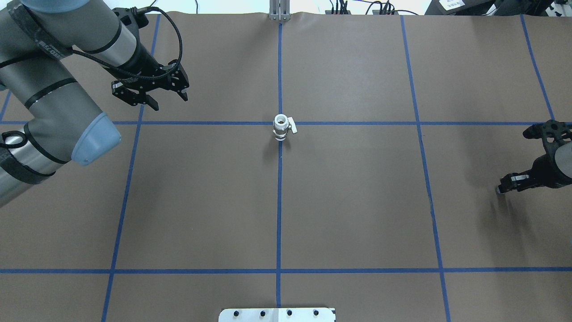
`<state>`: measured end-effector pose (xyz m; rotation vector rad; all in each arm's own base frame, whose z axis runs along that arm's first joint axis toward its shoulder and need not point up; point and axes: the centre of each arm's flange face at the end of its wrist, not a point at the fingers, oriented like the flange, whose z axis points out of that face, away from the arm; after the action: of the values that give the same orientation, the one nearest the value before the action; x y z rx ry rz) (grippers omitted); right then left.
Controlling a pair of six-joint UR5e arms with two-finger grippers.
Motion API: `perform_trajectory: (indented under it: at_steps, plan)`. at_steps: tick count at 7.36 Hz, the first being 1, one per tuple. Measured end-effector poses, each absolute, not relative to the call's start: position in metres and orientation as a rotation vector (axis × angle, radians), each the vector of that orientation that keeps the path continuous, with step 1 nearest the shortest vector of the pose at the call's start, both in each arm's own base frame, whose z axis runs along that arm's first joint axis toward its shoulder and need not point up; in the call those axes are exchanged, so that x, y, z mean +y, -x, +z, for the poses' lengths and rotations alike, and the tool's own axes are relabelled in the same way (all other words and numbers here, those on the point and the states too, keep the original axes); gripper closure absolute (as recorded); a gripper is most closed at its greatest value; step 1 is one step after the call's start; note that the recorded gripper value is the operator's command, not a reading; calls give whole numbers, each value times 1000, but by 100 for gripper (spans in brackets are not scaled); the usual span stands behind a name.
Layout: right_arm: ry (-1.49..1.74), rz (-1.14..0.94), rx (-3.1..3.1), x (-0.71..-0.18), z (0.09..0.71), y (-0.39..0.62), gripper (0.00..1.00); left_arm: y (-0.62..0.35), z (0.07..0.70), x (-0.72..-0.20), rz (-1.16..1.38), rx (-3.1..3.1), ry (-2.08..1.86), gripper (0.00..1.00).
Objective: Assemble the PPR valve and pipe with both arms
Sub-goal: 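Grasp the chrome threaded fitting with the right gripper while the left arm withdraws, then carry the chrome fitting with the right gripper above the valve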
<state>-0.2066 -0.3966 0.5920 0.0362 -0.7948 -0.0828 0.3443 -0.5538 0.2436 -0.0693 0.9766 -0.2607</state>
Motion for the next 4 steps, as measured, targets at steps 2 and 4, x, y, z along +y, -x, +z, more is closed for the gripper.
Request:
perform_trajectory:
  at_steps: [2,4]
  plan:
    - [-40,-83,-799,-397,589,207,90,-346,245,-554,-261,974,70,27]
    - [-59,-87,-817,-402,574,210,90,-341,247,-556,-264,972,67,27]
